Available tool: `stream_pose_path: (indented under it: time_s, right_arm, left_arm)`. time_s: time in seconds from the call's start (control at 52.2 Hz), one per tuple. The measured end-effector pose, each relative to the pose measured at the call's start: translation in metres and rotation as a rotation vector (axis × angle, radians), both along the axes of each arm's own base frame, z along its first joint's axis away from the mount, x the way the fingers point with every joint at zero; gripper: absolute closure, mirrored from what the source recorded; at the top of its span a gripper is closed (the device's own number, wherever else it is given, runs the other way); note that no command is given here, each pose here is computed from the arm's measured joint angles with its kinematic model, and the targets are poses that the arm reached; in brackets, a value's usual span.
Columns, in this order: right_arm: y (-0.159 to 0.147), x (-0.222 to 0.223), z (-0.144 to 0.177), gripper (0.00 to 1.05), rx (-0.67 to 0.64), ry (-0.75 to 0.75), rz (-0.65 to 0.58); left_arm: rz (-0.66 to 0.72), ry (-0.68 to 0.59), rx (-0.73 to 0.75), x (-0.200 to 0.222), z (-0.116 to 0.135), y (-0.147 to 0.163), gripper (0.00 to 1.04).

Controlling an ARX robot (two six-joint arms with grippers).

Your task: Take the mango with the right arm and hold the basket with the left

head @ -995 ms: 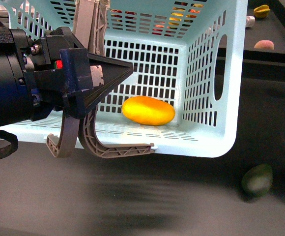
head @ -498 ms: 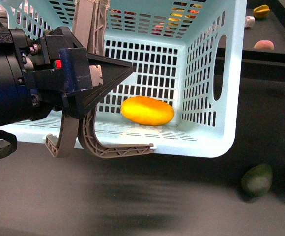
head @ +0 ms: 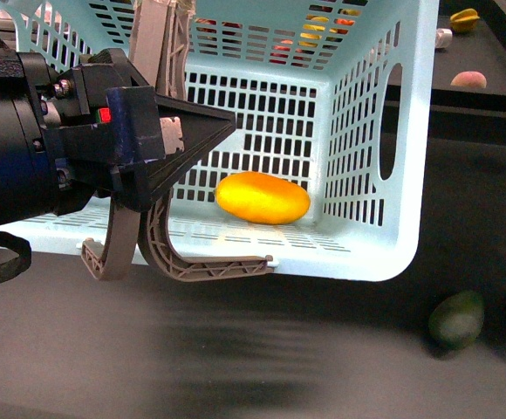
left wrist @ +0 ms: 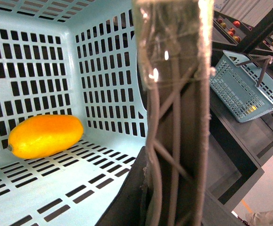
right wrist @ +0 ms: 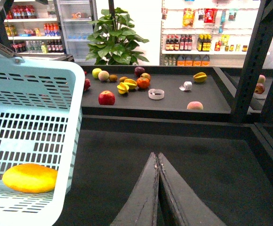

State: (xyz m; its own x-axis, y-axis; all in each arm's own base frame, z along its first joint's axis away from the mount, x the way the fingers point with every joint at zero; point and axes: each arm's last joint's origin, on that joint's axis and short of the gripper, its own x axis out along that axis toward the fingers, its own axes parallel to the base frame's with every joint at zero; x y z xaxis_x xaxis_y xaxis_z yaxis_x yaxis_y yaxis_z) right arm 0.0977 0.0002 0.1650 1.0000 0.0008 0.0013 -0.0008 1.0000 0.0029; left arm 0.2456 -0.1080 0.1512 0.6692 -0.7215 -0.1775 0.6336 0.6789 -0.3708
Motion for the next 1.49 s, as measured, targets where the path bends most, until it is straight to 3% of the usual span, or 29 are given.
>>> stream_pose_path:
  time_s: [0.115, 0.574, 0.746, 0.957, 1.148, 1.493]
  right_arm:
    - [0.000, 0.000, 0.000, 1.02, -0.001, 0.000, 0.000]
    - [0.000, 0.000, 0.000, 0.31, -0.002, 0.000, 0.000]
    - [0.000, 0.000, 0.000, 0.06, 0.000, -0.001, 0.002]
    - [0.000, 0.000, 0.000, 0.08, -0.001, -0.002, 0.002]
    - [0.000, 0.000, 0.000, 0.08, -0.001, -0.002, 0.003]
    - [0.000, 0.000, 0.000, 0.08, -0.001, -0.002, 0.002]
  left_arm:
    - [0.000, 0.000, 0.000, 0.000, 0.000, 0.000, 0.96]
    - [0.005, -0.001, 0.002, 0.000, 0.000, 0.000, 0.96]
    - [0.346, 0.019, 0.012, 0.016, -0.002, -0.001, 0.96]
    - [0.684, 0.105, -0.133, 0.059, 0.005, 0.011, 0.96]
    - [0.903, 0.232, -0.296, 0.092, 0.003, 0.026, 0.96]
    - [1.095, 0.393, -0.592, 0.127, -0.010, 0.030, 0.97]
